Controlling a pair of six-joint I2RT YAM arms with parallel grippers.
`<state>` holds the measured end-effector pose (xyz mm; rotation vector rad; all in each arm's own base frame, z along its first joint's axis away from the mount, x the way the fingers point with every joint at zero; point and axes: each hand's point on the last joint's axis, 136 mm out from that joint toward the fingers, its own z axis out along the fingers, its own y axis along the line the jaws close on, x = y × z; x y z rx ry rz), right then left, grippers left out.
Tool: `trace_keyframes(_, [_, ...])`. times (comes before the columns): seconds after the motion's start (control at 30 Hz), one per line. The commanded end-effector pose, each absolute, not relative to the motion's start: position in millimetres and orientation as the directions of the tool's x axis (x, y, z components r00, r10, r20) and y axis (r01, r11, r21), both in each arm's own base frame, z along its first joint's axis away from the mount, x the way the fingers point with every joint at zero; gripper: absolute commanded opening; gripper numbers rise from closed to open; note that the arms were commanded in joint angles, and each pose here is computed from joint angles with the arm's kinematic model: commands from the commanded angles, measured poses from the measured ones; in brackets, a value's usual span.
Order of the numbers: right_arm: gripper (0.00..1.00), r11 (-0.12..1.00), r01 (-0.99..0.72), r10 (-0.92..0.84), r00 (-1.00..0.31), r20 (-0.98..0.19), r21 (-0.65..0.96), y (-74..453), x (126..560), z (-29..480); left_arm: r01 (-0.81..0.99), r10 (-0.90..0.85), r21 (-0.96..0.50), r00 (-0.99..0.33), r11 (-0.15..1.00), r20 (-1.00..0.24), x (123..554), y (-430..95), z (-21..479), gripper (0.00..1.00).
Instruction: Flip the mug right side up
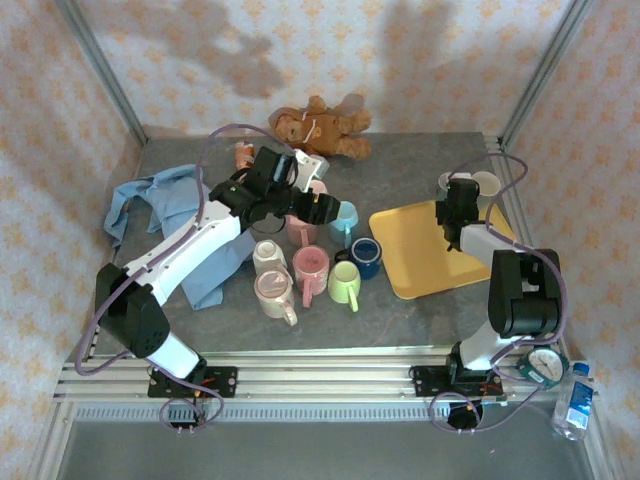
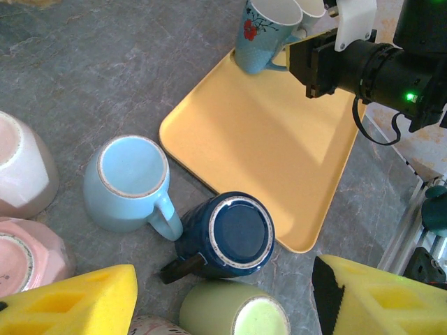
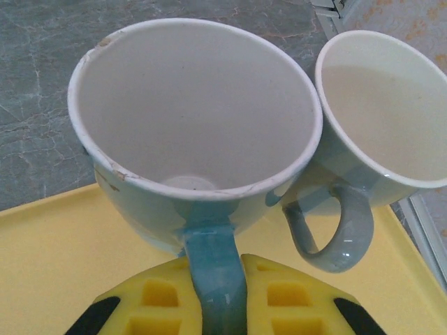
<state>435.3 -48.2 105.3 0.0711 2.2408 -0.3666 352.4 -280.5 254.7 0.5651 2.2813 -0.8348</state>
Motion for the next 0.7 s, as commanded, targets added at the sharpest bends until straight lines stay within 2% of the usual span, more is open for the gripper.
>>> trace_keyframes(0.0, [0.09,0.939,0.205,-0.088,-0.629,-0.772,-0.274,-58.8,443.6,117.9,0.609,0.196,-0.395,-0.679,0.688,-0.707,345.5,-282.3,262.6,0.68])
trace_keyframes(0.17, [0.11,0.937,0.213,-0.081,-0.641,-0.763,-0.278,-60.5,442.0,117.9,0.609,0.197,-0.385,-0.675,0.694,-0.711,343.7,-279.4,263.2,0.68])
trace_keyframes(0.4, [0.24,0.943,0.202,-0.072,-0.655,-0.752,-0.266,-57.7,437.5,114.7,0.611,0.192,-0.380,-0.666,0.694,-0.720,343.4,-278.3,267.3,0.68])
trace_keyframes(0.67, [0.29,0.941,0.201,-0.068,-0.676,-0.734,-0.273,-58.9,431.5,110.2,0.611,0.190,-0.365,-0.656,0.703,-0.731,339.8,-273.8,271.9,0.68])
